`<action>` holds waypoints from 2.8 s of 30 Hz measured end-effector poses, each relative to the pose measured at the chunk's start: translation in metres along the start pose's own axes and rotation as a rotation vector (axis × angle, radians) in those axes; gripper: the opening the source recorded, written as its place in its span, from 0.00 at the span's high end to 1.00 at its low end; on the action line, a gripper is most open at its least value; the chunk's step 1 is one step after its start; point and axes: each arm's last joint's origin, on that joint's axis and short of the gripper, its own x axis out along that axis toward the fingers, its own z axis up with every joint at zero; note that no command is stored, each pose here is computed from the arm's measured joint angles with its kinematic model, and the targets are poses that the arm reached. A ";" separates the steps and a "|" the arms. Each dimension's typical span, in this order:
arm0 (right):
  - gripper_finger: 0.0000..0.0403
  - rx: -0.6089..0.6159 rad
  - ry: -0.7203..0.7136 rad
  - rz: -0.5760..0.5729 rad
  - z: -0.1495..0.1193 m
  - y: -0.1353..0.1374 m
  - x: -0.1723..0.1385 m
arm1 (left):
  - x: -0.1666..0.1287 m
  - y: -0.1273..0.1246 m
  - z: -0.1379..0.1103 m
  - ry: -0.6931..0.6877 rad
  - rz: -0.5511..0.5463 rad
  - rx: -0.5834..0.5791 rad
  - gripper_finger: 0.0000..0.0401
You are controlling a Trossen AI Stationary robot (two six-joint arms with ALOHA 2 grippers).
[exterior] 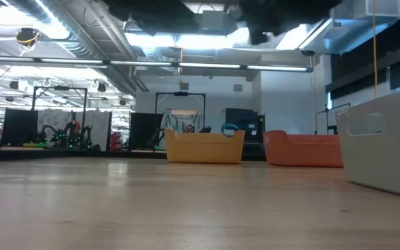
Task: Sort rubber bands into baskets
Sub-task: Put the black rubber band into the white bin, then put the red rubber band into the orange bin
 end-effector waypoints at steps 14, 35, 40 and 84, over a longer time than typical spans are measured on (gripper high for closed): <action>0.97 0.316 0.379 0.196 -0.024 0.024 -0.063 | -0.002 -0.003 -0.010 0.103 -0.009 -0.030 0.60; 0.65 0.631 0.783 0.083 -0.071 0.019 -0.044 | -0.002 -0.003 -0.011 0.112 -0.009 -0.024 0.60; 0.54 0.663 0.814 0.191 -0.071 0.008 -0.041 | -0.003 -0.002 -0.010 0.112 -0.008 -0.050 0.60; 0.53 -0.035 0.119 0.018 0.004 -0.007 0.024 | -0.066 -0.064 -0.105 0.865 -0.315 -0.054 0.60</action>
